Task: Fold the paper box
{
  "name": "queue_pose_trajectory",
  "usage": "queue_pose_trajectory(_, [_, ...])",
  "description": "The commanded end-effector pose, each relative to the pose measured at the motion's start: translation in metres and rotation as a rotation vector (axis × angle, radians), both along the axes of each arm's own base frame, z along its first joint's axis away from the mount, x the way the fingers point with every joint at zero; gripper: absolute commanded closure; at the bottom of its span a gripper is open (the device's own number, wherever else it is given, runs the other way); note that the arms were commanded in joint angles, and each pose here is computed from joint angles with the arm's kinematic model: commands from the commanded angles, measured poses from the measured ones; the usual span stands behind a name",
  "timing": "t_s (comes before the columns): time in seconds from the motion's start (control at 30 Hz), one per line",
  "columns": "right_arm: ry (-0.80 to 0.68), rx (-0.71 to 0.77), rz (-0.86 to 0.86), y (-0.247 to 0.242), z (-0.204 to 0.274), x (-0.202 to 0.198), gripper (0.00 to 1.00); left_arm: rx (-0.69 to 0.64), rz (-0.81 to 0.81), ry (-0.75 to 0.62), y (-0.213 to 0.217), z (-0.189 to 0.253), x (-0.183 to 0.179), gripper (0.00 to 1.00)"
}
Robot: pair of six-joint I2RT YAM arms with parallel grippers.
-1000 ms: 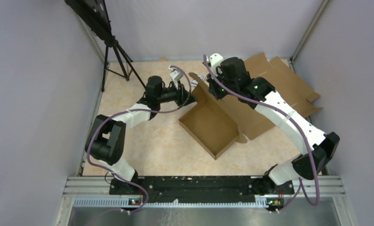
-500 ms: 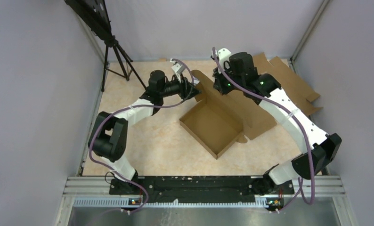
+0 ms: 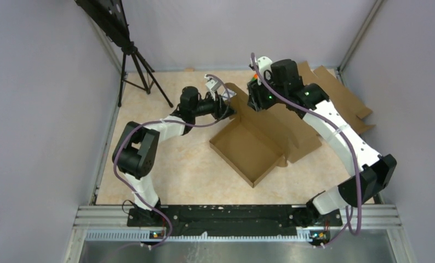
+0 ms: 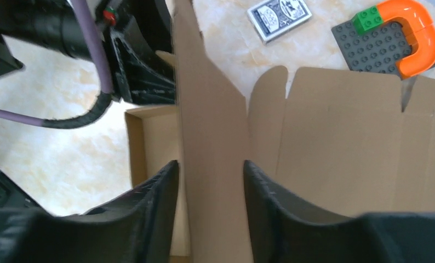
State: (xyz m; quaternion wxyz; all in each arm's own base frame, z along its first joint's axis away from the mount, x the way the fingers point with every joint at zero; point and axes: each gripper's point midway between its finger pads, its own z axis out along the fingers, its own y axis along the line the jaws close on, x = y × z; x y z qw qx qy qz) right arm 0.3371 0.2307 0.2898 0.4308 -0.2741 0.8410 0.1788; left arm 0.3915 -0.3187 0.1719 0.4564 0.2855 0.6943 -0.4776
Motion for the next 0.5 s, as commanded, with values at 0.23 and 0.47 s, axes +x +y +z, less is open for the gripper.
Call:
queue_pose_trajectory(0.23, [0.067,-0.064,0.001,-0.006,-0.012,-0.007,0.54,-0.007,-0.007,-0.041,-0.003,0.014,-0.002,0.86])
queue_pose_trajectory(0.47, [0.042,-0.06,-0.038,-0.01,-0.005,-0.008,0.91,0.004,-0.012,-0.063,-0.003,0.022,-0.007,0.64])
